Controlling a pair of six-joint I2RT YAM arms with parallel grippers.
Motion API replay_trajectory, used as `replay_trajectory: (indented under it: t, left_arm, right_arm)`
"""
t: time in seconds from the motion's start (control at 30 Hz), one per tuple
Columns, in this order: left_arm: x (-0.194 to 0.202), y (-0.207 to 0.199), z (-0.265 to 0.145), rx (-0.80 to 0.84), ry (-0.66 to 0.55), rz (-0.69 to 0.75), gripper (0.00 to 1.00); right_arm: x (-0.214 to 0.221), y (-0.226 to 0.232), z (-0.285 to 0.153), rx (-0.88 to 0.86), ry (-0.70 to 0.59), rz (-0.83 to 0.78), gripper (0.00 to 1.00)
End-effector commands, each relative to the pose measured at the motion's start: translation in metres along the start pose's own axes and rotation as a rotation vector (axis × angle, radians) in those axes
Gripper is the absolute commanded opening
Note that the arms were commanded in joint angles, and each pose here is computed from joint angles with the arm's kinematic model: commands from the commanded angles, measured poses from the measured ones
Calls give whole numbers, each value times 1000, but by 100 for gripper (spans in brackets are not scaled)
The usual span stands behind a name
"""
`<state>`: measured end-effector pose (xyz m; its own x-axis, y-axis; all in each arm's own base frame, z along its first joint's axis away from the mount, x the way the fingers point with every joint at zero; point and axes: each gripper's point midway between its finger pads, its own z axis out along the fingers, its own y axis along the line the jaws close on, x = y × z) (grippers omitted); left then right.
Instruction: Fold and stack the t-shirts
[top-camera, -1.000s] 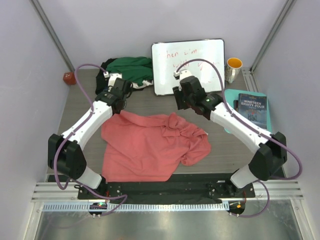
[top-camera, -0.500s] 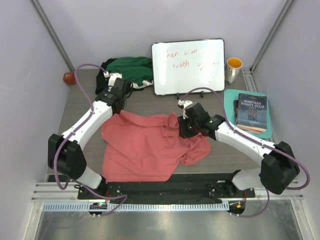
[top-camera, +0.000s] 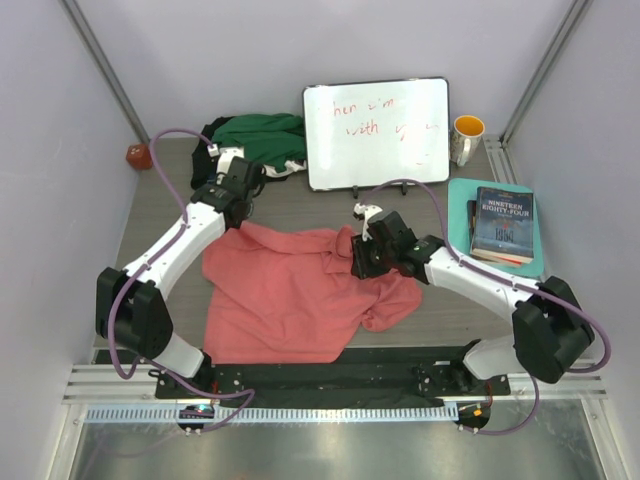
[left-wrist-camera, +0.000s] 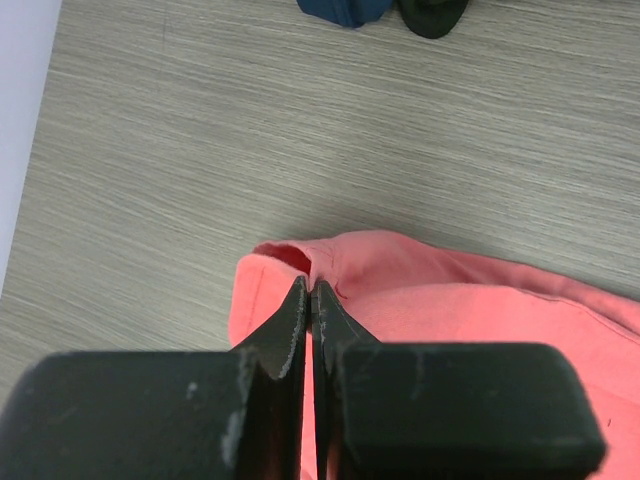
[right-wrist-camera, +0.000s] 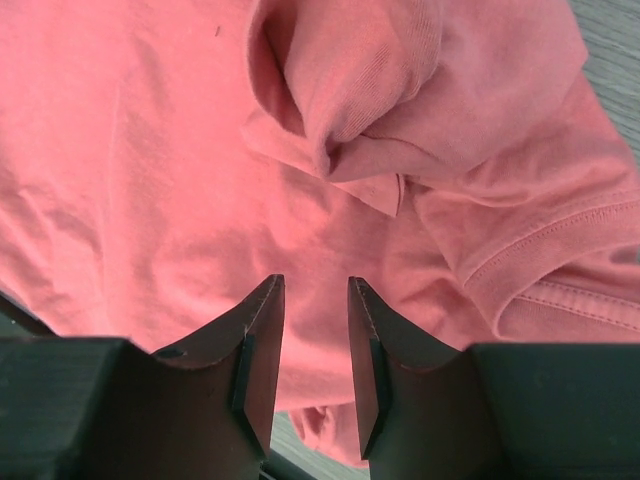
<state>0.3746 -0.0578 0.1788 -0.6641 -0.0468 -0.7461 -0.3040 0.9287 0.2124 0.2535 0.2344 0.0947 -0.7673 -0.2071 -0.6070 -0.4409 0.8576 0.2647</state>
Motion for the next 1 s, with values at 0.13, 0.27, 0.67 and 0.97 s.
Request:
replay_trajectory:
  t: [0.13, 0.27, 0.67, 0.97]
  left_arm:
    - [-14, 2, -4, 11, -49, -33, 0]
    - [-13, 2, -3, 12, -47, -32, 0]
    - [-14, 1, -3, 23, -50, -29, 0]
    - [-14, -1, -3, 30, -49, -30, 0]
  right_arm:
    - [-10, 2, 16, -3, -50, -3, 42]
    - [-8, -4, 20, 22, -40, -10, 43]
    - [0, -15, 36, 68, -26, -17, 48]
    - [-6, -23, 41, 104, -50, -34, 50]
